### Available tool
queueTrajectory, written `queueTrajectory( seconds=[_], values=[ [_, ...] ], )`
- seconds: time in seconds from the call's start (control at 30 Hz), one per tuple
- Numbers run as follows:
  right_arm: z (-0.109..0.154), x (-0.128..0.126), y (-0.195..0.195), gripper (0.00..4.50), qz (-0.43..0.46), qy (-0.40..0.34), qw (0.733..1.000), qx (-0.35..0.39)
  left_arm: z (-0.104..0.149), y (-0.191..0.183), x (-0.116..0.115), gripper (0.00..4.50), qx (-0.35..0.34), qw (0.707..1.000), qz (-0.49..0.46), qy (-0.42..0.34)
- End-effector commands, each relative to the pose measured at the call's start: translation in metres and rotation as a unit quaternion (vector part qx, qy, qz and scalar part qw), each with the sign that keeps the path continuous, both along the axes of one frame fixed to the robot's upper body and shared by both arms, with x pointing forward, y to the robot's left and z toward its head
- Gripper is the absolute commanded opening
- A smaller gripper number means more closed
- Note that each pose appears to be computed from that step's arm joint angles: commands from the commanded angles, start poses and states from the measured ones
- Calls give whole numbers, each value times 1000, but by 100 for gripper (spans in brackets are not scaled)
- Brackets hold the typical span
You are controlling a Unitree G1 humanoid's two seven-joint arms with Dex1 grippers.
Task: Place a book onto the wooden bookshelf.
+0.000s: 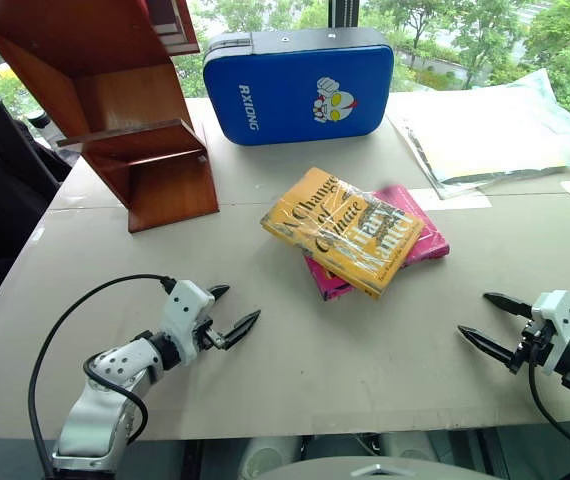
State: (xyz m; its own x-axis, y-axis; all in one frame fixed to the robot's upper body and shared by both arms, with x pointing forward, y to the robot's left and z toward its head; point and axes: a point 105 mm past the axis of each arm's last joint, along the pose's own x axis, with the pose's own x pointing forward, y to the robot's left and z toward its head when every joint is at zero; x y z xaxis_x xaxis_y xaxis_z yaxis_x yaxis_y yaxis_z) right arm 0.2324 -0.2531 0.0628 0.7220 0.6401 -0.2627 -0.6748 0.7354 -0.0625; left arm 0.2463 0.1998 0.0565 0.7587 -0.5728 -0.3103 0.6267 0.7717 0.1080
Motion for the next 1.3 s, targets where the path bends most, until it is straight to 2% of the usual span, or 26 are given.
queueTrajectory(
  seconds=[0.03,0.13,0.83,1.0,1.13,1.3],
  values=[
    [1,-2,-3,450,-5,0,1000,-2,-24,1,-12,438,4,999,5,50],
    [0,-3,-5,450,-7,-1,1000,-4,-19,0,-5,438,-19,999,10,41],
    [3,-2,0,450,-8,-10,1000,7,-18,-7,-8,438,-29,998,-7,49],
    [24,4,14,450,6,-28,999,28,5,-15,-3,438,-27,998,-47,26],
    [72,21,43,450,20,-71,995,74,42,-27,3,438,-33,994,-108,2],
    [107,58,49,450,-36,-111,993,17,85,-37,-1,438,-36,982,-188,-11]
  ],
)
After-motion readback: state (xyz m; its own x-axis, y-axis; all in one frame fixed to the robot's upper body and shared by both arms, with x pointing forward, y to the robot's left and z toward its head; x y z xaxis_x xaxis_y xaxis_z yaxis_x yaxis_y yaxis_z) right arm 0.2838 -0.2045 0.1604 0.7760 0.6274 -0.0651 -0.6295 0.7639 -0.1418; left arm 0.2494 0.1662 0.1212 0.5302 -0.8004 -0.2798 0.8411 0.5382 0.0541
